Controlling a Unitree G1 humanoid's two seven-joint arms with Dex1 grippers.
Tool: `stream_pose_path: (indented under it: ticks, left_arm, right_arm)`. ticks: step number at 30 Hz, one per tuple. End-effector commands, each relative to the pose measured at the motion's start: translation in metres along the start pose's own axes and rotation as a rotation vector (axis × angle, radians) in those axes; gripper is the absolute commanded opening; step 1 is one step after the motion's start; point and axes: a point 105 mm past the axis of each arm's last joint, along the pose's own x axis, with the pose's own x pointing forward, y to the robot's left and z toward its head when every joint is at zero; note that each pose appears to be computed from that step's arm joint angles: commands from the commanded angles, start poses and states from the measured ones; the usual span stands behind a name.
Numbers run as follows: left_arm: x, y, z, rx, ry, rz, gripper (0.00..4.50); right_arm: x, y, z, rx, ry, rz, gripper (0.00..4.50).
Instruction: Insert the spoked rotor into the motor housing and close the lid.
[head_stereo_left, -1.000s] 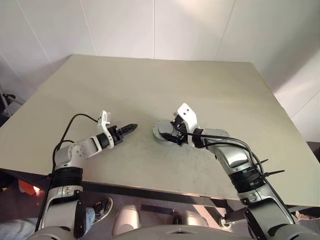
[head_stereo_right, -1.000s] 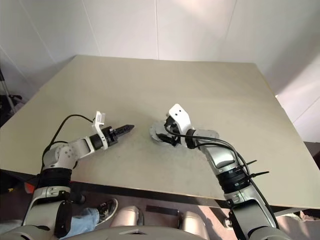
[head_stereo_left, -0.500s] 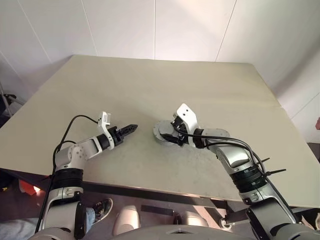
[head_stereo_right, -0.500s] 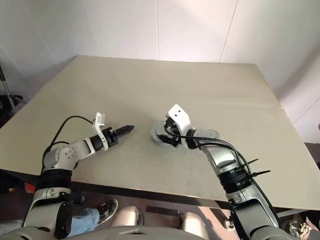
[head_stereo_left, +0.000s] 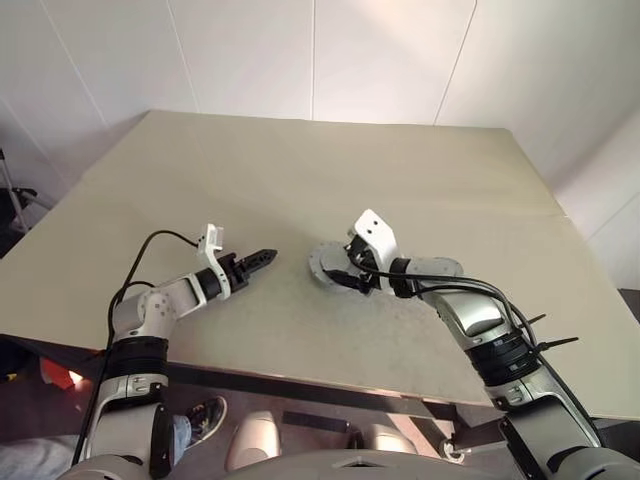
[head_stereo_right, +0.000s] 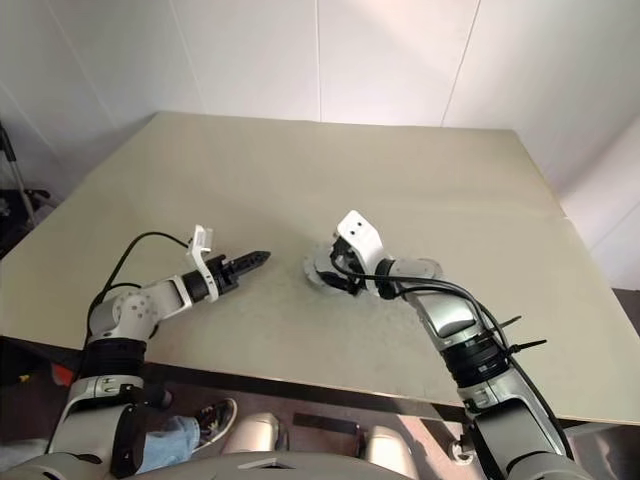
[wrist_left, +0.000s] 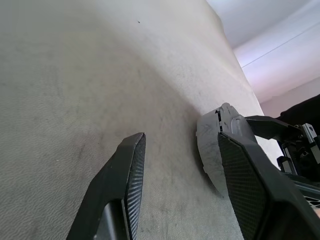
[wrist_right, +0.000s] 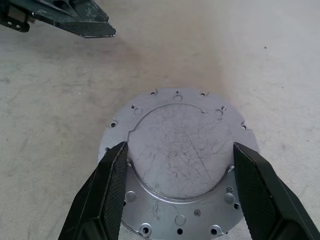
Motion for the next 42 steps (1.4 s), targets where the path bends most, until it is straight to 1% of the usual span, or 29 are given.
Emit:
stream_pose_path:
  ticks: [1,7,16,28,34,42]
  left_arm:
    - [0.001,-0.011,0.008,0.035,-0.022,-0.037,2.44]
    - [0.001,-0.012,0.007,0.033,-0.019,-0.037,2.44]
    - [0.014,-0.023,0.011,-0.022,-0.046,-0.065,2.44]
    - [0.032,-0.037,0.0,-0.056,-0.017,-0.096,2.44]
    - [0.033,-0.035,-0.006,-0.06,-0.004,-0.089,2.44]
    - [0.033,-0.034,-0.006,-0.052,0.001,-0.082,2.44]
  right_arm:
    - [-0.01,0.004,-0.066,0.095,0.242,-0.002,3.16]
    - [-0.011,0.004,-0.062,0.102,0.24,-0.01,3.16]
    - [-0.016,0.009,-0.07,0.117,0.291,0.005,3.16]
    - [-0.03,0.01,-0.066,0.075,0.304,0.026,3.16]
    - [-0.027,0.006,-0.041,0.066,0.227,0.011,3.16]
    - [-0.019,0.002,0.004,0.091,0.09,-0.008,3.16]
